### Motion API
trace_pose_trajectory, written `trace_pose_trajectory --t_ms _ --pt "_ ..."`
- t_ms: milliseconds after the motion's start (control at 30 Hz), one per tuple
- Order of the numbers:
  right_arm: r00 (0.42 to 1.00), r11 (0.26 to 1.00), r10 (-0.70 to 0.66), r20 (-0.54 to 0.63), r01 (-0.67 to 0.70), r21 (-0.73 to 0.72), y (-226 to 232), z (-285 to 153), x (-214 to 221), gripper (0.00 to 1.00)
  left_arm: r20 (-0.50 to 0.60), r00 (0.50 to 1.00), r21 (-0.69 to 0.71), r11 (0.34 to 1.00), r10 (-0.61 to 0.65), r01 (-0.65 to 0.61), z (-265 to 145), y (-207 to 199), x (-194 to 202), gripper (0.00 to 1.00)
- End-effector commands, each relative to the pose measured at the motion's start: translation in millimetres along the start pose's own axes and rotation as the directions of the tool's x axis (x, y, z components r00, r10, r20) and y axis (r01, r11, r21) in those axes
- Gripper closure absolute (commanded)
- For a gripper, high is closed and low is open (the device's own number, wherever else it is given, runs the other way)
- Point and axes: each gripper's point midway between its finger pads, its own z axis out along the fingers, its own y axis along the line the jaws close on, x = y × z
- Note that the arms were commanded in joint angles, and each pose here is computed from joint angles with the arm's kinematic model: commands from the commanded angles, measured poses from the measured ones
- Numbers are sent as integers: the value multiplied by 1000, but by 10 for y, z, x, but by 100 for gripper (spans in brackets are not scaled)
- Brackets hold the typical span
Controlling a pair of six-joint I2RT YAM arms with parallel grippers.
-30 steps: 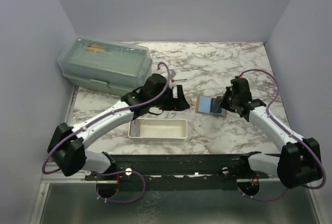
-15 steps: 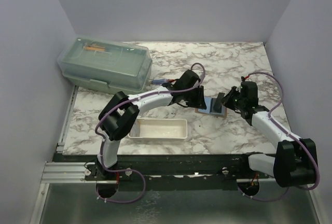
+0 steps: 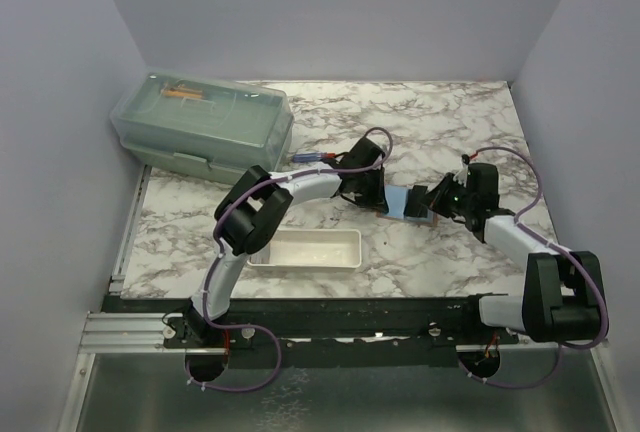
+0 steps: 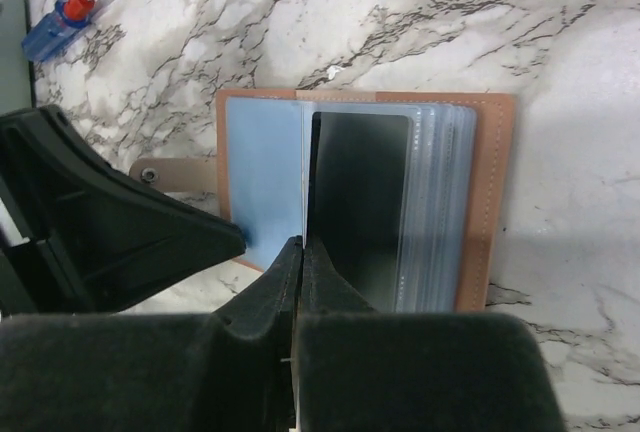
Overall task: Put the credit cards into the card holder
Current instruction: Insert the credit card into the card holder.
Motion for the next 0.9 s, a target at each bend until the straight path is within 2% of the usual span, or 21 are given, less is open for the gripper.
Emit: trace_pose_trajectory --t_ms 0,300,867 --pt "999 1000 -6 -32 5 -31 1 35 91 100 -15 999 -94 994 -51 50 92 259 28 100" --pt "992 998 40 -117 -46 -44 -3 104 245 100 -16 995 -155 983 -102 98 103 481 64 100" --pt "969 994 91 -228 -104 -42 -40 239 361 100 -11 994 -149 983 -106 103 65 449 40 100"
